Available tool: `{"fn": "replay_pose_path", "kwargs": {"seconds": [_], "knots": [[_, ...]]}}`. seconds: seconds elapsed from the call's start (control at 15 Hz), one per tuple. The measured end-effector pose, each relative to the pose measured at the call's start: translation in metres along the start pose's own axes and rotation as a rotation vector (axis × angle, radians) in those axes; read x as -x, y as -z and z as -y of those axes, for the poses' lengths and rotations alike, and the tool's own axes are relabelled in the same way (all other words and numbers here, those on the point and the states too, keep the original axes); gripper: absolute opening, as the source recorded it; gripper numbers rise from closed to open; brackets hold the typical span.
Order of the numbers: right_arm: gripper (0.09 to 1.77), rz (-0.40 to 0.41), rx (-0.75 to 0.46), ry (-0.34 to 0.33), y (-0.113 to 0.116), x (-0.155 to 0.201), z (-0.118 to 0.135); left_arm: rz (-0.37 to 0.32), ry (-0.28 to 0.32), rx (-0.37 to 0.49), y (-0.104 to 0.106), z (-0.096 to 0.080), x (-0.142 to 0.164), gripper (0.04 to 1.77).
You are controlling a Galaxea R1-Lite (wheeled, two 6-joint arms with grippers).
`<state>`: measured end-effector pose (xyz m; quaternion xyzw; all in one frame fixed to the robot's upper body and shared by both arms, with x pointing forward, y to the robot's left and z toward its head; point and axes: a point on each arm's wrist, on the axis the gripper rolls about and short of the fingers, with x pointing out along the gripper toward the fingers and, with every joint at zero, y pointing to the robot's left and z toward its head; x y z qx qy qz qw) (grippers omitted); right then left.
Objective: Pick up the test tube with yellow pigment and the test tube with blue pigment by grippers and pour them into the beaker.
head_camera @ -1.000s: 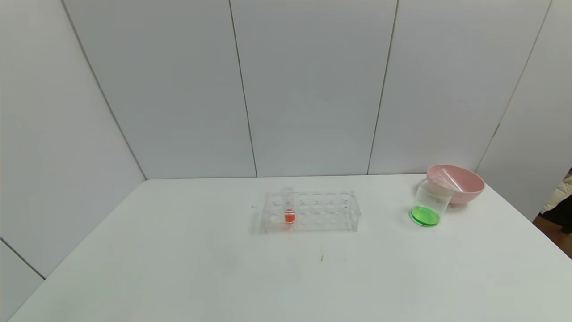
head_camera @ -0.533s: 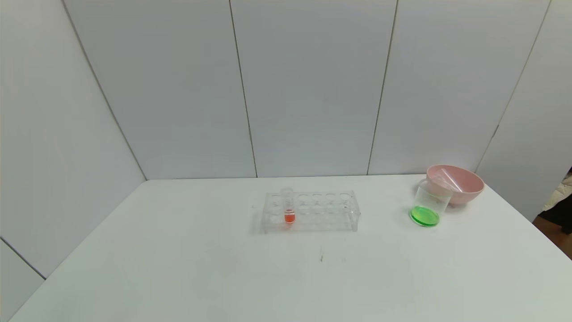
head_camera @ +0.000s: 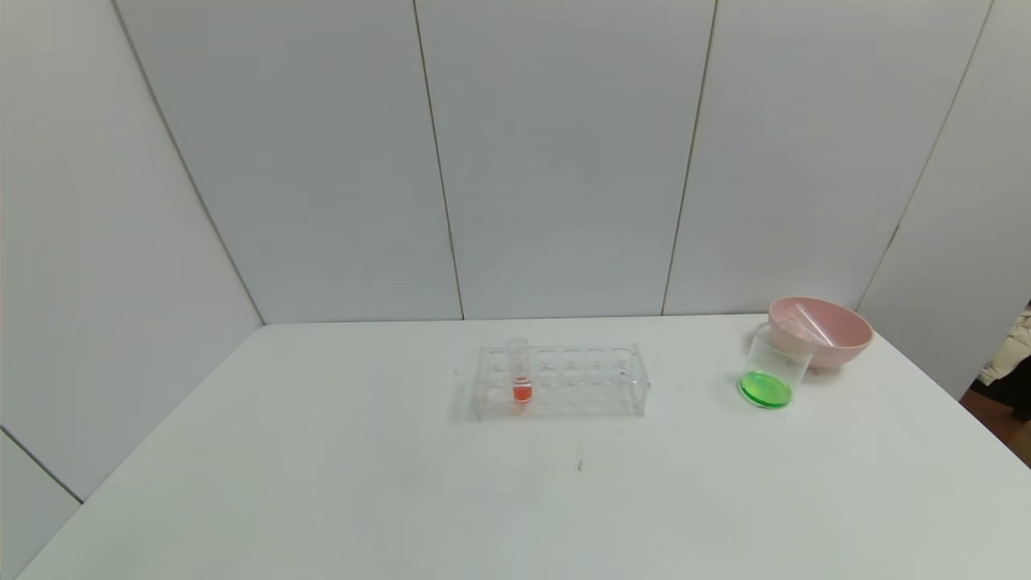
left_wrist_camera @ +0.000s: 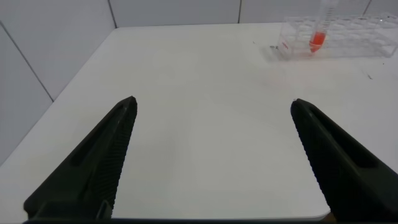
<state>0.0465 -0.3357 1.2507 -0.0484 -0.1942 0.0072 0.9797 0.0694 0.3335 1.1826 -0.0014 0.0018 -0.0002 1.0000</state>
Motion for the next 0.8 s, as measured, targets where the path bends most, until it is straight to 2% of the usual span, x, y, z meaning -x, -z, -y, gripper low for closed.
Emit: {"fn": "replay_pose_path", "kwargs": {"seconds": [0.13,0.2,0.33,0.8], "knots": [[1.70,-0.143,-0.004,0.044,0.036,-0.001,-0.002,0.000,0.000,0.000,0.000,0.000,0.000,1.76],[1.70,-0.252,-0.010,0.041,0.053,0.001,-0.003,0.000,0.000,0.000,0.000,0.000,0.000,1.76],[1.70,-0.381,-0.027,-0.011,0.069,0.005,-0.006,0.000,0.000,0.000,0.000,0.000,0.000,1.76],[1.70,-0.395,-0.054,-0.014,0.072,0.005,-0.007,0.000,0.000,0.000,0.000,0.000,0.000,1.76]]}}
